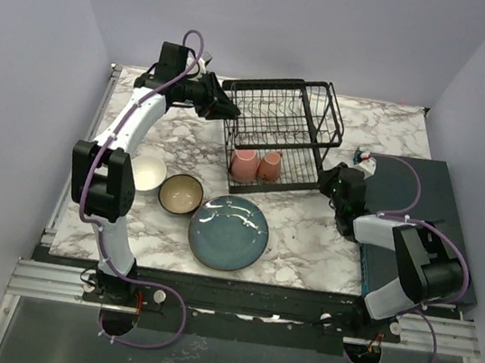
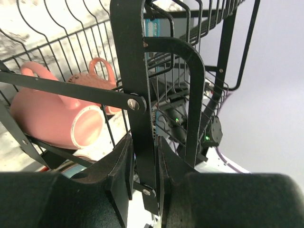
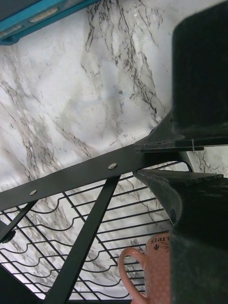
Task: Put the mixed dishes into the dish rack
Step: Move the dish rack to the center of the board.
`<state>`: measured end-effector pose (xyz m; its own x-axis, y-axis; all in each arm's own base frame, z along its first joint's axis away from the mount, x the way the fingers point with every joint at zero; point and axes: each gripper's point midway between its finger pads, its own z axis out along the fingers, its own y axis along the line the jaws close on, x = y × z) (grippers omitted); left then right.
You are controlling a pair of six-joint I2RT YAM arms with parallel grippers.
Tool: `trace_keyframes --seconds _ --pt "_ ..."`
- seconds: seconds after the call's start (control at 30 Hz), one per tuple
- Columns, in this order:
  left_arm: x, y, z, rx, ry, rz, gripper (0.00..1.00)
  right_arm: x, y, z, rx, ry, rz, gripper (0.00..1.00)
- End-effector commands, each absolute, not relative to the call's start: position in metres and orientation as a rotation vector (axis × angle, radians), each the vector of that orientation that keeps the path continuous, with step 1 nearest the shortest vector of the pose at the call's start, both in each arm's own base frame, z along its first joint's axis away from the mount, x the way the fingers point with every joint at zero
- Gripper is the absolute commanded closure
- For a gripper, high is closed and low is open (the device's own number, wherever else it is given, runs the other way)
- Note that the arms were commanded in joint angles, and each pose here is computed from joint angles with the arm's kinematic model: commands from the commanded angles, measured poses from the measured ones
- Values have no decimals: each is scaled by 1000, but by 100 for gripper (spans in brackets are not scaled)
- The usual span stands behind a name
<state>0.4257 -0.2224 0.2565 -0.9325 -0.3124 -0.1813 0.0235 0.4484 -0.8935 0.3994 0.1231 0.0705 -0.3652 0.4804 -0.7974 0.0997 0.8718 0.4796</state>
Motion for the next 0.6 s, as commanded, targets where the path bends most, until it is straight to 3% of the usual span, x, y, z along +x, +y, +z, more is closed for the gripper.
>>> trace_keyframes --seconds 0.0,0.57 --pt "421 -225 237 -239 2422 -1327 79 322 206 11 219 2240 658 100" --pt "389 -193 228 -278 2455 -1077 75 316 203 5 228 2233 542 100"
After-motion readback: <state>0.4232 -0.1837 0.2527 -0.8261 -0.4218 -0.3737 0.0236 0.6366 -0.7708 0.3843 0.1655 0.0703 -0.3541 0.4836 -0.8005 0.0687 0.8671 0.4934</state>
